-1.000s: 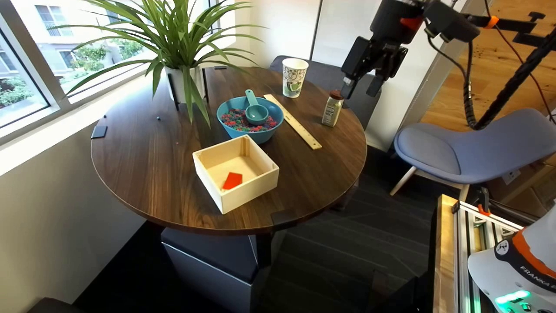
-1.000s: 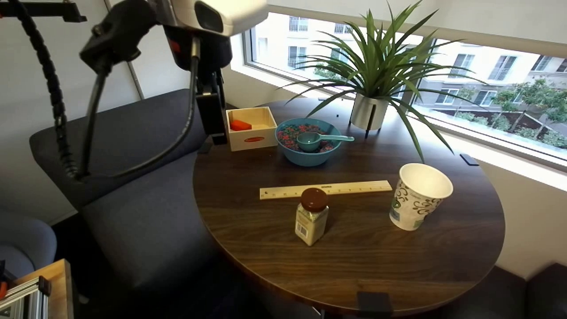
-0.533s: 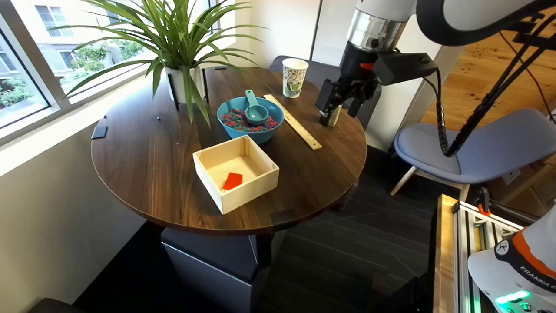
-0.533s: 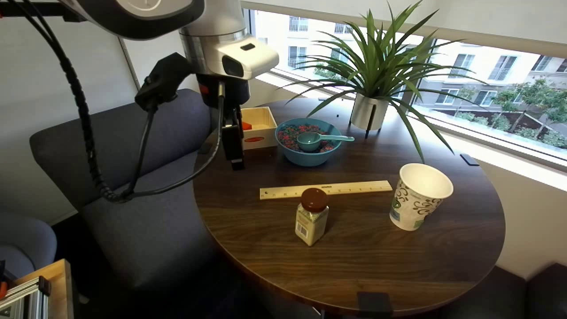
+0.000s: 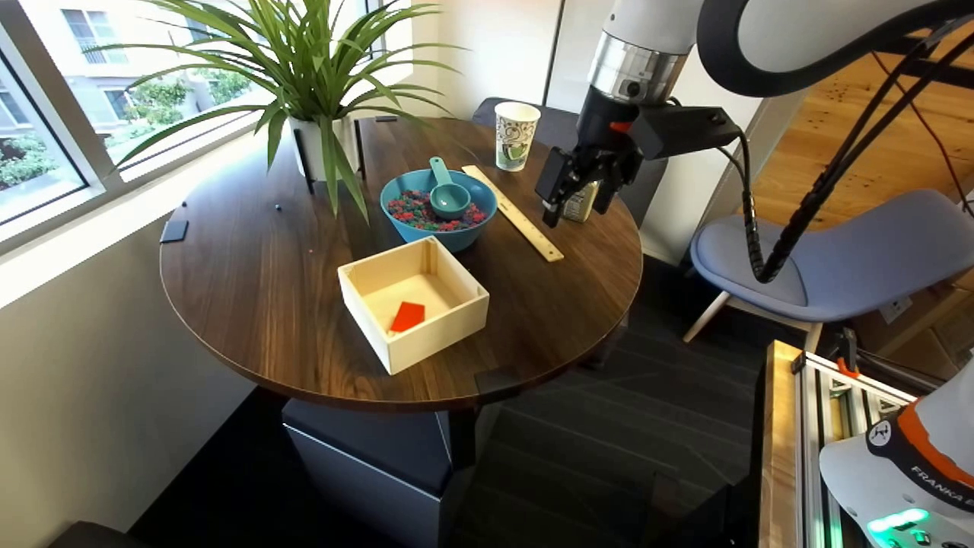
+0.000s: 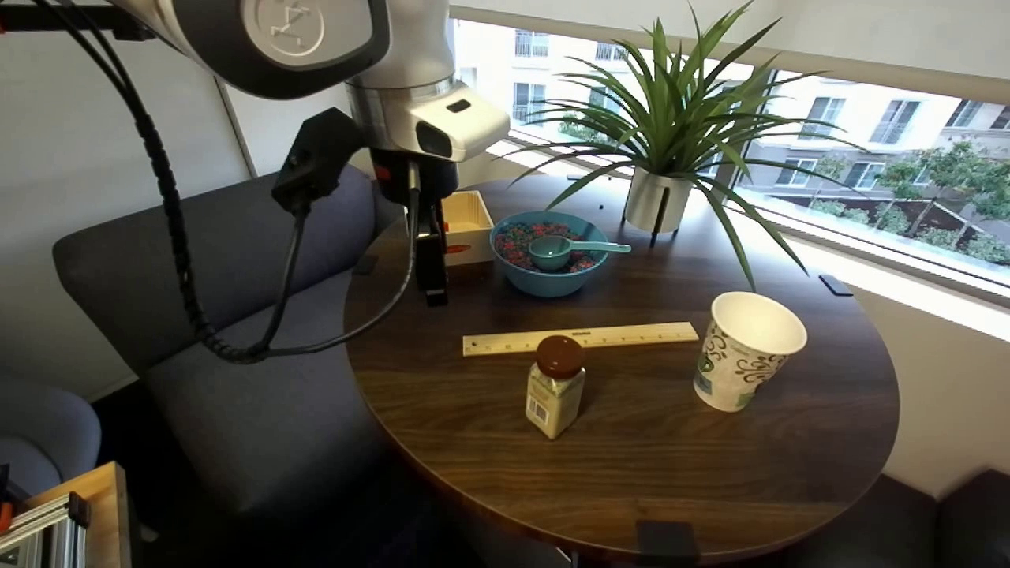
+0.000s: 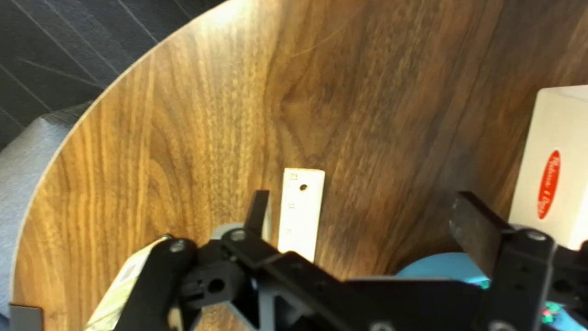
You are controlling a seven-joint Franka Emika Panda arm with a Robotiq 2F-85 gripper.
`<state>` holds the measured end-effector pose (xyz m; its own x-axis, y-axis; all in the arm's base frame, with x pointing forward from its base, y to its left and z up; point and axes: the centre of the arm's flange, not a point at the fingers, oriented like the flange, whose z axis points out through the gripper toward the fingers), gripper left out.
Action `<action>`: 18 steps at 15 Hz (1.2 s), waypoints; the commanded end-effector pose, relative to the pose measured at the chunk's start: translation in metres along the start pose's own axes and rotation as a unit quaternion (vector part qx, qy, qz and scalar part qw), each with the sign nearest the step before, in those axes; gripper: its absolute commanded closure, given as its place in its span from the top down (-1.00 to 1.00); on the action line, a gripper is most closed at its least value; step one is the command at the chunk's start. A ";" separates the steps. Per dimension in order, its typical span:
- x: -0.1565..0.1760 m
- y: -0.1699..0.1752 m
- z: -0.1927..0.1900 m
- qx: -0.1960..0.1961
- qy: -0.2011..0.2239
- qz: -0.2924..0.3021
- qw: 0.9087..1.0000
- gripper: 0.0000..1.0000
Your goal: Put the wooden ruler in the wooden box
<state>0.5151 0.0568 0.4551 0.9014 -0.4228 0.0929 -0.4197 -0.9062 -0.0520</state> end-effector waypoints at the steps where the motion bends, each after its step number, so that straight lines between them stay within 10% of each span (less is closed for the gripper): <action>1: 0.016 -0.002 0.027 0.073 -0.011 -0.034 0.997 1.00; 10: 0.019 0.008 0.051 -0.041 0.034 -0.001 0.999 1.00; 18: 0.022 0.010 0.058 -0.033 0.014 0.059 0.998 1.00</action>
<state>0.5367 0.0386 0.3993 0.8424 -0.5257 0.1187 -0.5296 -0.8482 0.0020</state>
